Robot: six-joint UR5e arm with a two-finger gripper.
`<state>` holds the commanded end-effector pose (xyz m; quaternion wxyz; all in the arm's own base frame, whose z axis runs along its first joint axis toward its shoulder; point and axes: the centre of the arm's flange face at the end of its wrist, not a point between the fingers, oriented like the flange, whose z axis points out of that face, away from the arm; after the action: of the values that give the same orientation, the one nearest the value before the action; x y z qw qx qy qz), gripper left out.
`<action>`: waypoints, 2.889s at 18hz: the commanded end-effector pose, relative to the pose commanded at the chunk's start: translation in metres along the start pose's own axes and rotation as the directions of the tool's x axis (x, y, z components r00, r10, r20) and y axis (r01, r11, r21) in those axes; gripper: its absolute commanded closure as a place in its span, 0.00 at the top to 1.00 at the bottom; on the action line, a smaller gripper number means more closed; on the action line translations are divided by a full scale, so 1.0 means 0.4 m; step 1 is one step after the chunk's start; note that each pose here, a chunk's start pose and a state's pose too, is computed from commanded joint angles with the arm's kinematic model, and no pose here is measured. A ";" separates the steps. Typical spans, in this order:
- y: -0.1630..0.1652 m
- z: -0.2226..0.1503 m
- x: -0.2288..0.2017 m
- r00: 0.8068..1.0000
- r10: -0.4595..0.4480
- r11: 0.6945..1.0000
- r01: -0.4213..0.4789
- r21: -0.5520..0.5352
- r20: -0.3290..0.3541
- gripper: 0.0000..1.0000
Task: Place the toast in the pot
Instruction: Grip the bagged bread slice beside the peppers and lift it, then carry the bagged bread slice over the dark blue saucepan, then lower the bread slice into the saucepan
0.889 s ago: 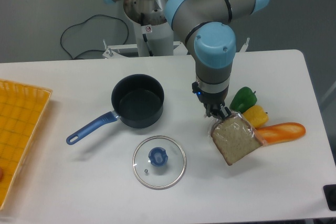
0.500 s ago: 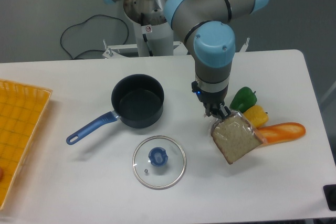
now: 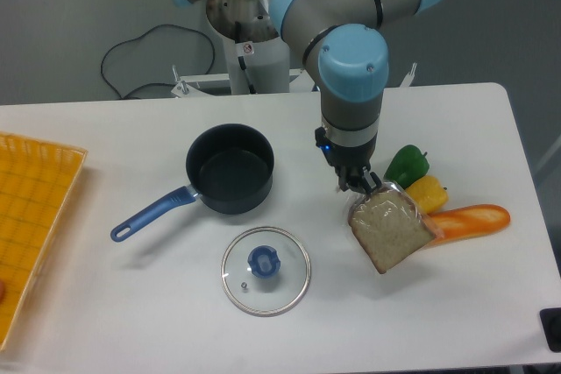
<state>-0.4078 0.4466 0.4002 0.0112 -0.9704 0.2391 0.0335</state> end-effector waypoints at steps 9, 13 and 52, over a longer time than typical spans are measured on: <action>-0.015 -0.051 0.124 1.000 -0.004 0.995 0.004 0.097 -0.001 0.00; -0.015 -0.067 0.189 1.000 -0.001 0.993 0.001 0.119 -0.001 0.00; -0.201 -0.070 0.671 0.999 0.005 0.980 0.004 0.200 -0.042 0.00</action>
<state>-0.1316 0.3922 0.4097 0.1035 -0.9647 0.2418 -0.0114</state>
